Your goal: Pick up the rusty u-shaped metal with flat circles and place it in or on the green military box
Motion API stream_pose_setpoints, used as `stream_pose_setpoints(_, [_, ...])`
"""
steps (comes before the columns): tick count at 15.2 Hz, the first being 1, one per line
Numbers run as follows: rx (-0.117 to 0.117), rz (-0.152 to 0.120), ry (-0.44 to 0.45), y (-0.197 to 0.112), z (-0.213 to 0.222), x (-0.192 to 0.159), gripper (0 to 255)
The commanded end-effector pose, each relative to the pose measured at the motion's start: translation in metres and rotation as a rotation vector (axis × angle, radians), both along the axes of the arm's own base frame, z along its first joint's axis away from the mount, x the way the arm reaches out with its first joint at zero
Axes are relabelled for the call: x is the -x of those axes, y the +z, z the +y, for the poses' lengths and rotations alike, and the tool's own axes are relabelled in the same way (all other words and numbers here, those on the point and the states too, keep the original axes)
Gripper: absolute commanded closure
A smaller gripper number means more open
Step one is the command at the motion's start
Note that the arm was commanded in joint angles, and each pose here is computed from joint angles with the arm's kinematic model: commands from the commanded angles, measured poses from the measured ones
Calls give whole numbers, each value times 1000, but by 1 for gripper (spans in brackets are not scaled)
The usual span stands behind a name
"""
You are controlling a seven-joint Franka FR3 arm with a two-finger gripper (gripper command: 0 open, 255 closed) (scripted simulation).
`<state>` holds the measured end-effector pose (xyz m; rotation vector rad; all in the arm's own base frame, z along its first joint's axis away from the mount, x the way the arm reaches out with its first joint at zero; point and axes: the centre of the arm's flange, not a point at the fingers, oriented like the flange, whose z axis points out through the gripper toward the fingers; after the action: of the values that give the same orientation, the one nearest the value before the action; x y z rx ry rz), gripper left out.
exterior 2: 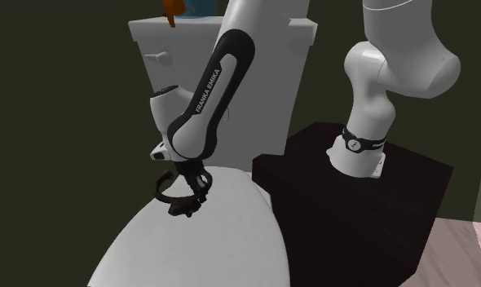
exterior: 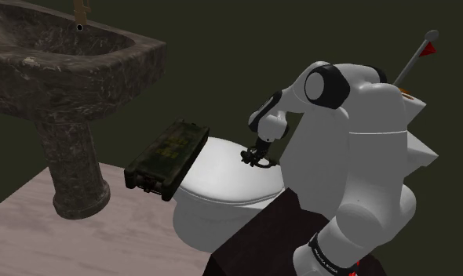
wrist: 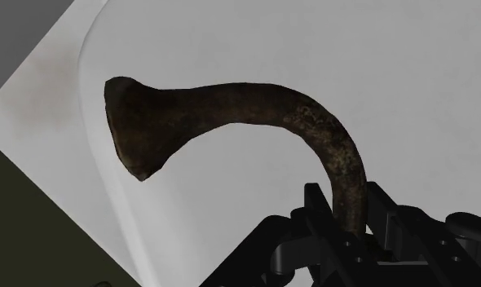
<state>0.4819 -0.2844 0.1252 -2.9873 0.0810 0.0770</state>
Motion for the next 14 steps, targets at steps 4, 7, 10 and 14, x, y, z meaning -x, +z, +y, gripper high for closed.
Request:
stream_pose_setpoints(4, [0,0,0,0,0,0,255])
stream_pose_setpoints(7, [0,0,0,5,0,0,255])
stream_pose_setpoints(10, [0,0,0,21,0,0,255])
stream_pose_setpoints(14, [0,0,0,42,0,0,255])
